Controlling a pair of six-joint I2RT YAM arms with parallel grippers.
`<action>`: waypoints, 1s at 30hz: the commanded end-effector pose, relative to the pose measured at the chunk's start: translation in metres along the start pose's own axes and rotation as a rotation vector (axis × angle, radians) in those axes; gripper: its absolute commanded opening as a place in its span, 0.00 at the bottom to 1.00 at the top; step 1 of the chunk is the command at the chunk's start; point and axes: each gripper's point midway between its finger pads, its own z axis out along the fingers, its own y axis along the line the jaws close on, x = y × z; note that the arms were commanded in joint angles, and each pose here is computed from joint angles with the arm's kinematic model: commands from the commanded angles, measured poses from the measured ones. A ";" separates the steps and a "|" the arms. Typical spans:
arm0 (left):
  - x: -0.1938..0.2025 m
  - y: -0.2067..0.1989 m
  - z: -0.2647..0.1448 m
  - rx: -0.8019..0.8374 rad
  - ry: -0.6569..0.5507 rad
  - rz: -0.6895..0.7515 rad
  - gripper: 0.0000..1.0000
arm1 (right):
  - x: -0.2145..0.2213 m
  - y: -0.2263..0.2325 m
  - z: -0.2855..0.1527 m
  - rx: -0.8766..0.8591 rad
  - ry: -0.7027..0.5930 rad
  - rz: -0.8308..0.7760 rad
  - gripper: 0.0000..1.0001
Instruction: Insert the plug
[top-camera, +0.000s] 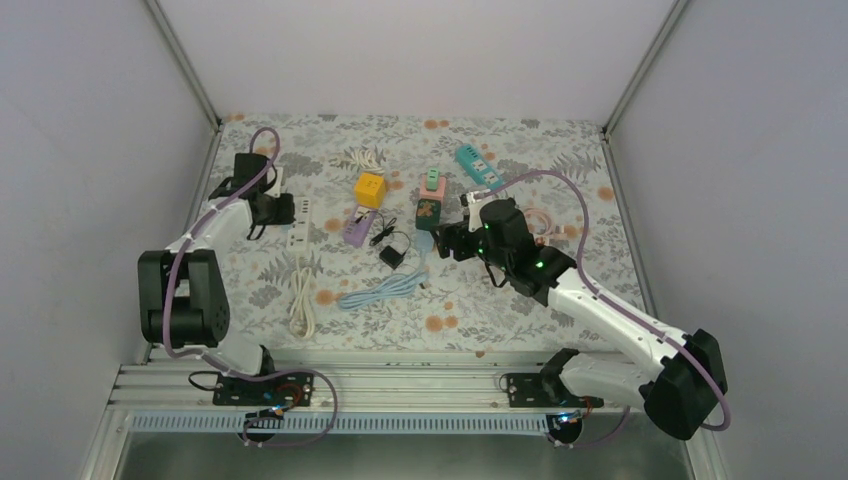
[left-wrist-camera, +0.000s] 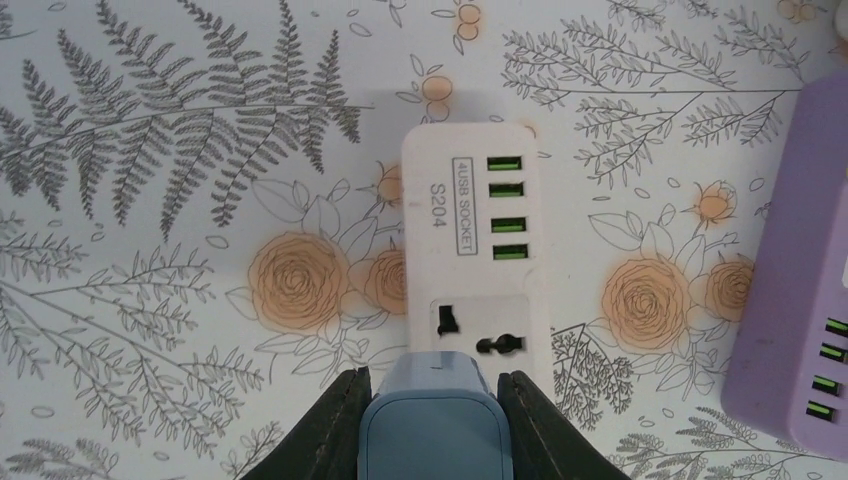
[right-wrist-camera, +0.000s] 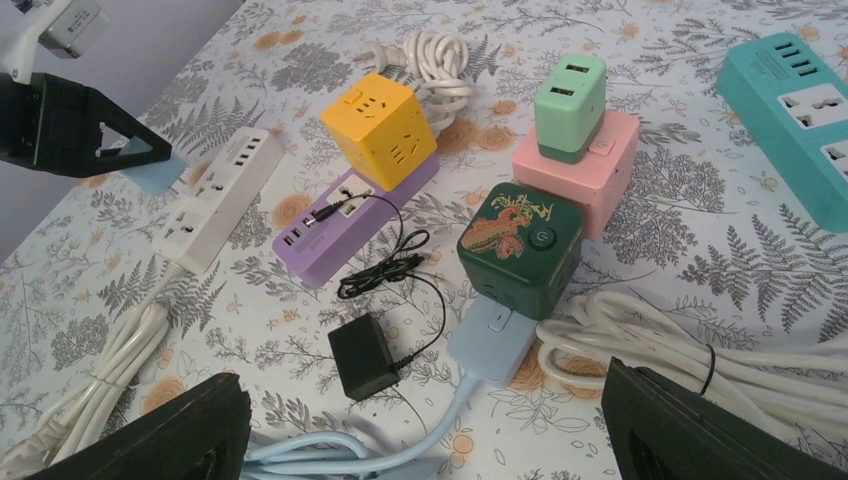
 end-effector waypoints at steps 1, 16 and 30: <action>-0.015 -0.008 0.001 0.049 -0.057 0.024 0.17 | -0.007 0.000 0.001 -0.006 -0.034 0.013 0.90; -0.013 -0.007 0.021 0.025 -0.007 0.017 0.17 | -0.002 0.000 0.008 -0.008 -0.016 0.016 0.90; 0.001 -0.008 0.028 -0.004 0.063 0.012 0.17 | 0.001 -0.003 0.008 0.006 -0.010 0.012 0.90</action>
